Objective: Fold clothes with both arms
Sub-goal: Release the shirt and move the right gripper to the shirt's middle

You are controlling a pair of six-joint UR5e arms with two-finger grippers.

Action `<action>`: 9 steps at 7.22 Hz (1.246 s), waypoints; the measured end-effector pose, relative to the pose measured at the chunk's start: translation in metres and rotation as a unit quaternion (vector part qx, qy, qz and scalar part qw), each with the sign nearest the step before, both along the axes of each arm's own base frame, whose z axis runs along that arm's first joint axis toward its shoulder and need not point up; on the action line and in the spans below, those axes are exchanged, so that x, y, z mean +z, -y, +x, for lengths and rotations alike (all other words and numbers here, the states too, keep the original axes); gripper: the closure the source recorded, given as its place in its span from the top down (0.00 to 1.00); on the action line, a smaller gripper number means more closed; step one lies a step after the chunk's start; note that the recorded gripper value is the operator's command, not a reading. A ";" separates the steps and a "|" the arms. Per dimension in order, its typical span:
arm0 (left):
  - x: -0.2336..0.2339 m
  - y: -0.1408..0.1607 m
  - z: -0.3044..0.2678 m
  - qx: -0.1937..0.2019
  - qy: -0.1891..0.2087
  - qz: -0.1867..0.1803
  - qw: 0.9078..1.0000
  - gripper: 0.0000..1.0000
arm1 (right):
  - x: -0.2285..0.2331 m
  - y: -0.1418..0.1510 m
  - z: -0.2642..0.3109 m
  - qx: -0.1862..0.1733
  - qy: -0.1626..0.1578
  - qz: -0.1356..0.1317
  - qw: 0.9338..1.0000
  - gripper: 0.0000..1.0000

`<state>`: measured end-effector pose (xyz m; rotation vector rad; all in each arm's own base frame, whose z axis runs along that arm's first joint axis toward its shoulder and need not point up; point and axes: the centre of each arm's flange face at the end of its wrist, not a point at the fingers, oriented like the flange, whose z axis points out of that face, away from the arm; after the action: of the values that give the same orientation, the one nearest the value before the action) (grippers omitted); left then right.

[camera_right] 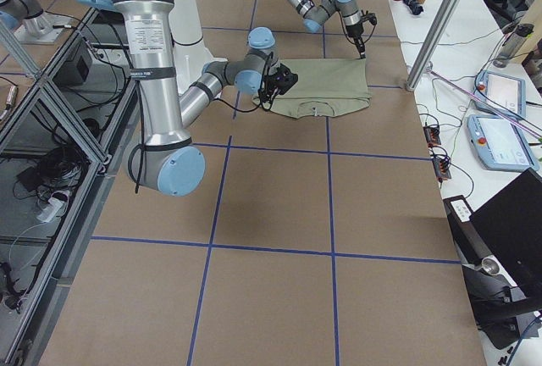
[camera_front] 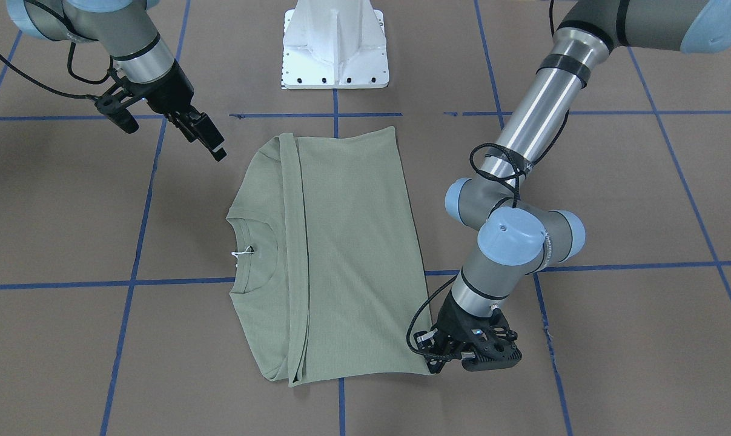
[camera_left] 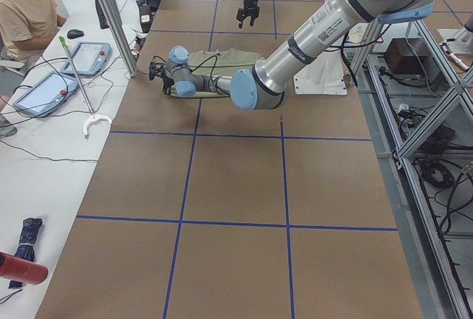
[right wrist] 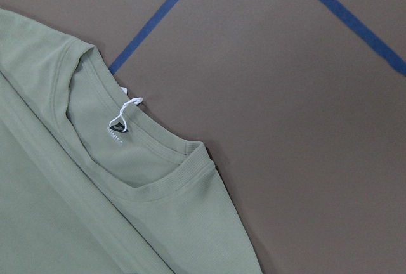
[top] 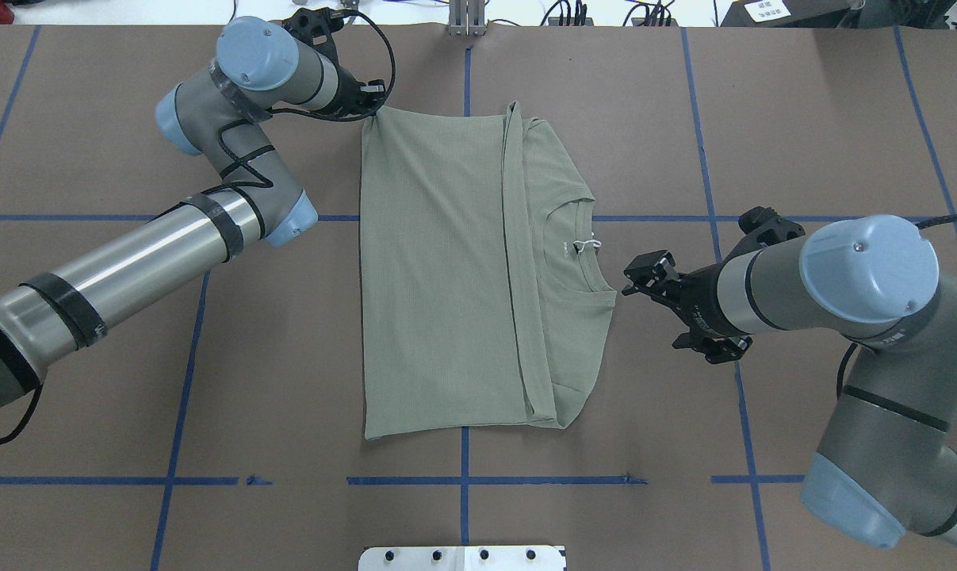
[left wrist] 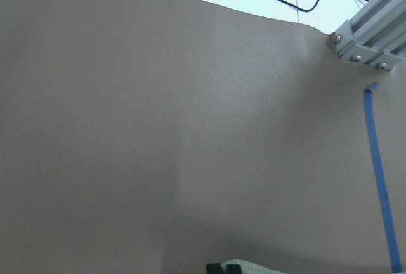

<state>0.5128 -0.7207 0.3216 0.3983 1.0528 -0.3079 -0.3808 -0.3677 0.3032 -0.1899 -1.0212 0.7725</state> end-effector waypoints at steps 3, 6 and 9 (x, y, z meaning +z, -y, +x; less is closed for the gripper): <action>-0.004 0.002 -0.010 -0.002 -0.008 0.011 1.000 0.58 | -0.019 0.005 -0.031 -0.006 0.007 0.013 1.000 1.00; 0.009 -0.036 -0.043 0.022 -0.037 0.025 0.999 0.58 | -0.030 -0.021 -0.081 -0.093 -0.030 0.080 0.992 1.00; 0.026 -0.077 -0.075 0.047 -0.057 0.020 0.997 0.58 | -0.047 -0.048 -0.125 -0.251 -0.122 0.201 0.939 0.91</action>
<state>0.4375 -0.6435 0.3474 0.3692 1.1869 -0.2275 -0.5054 -0.3194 0.2567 0.0041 -0.8213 0.1077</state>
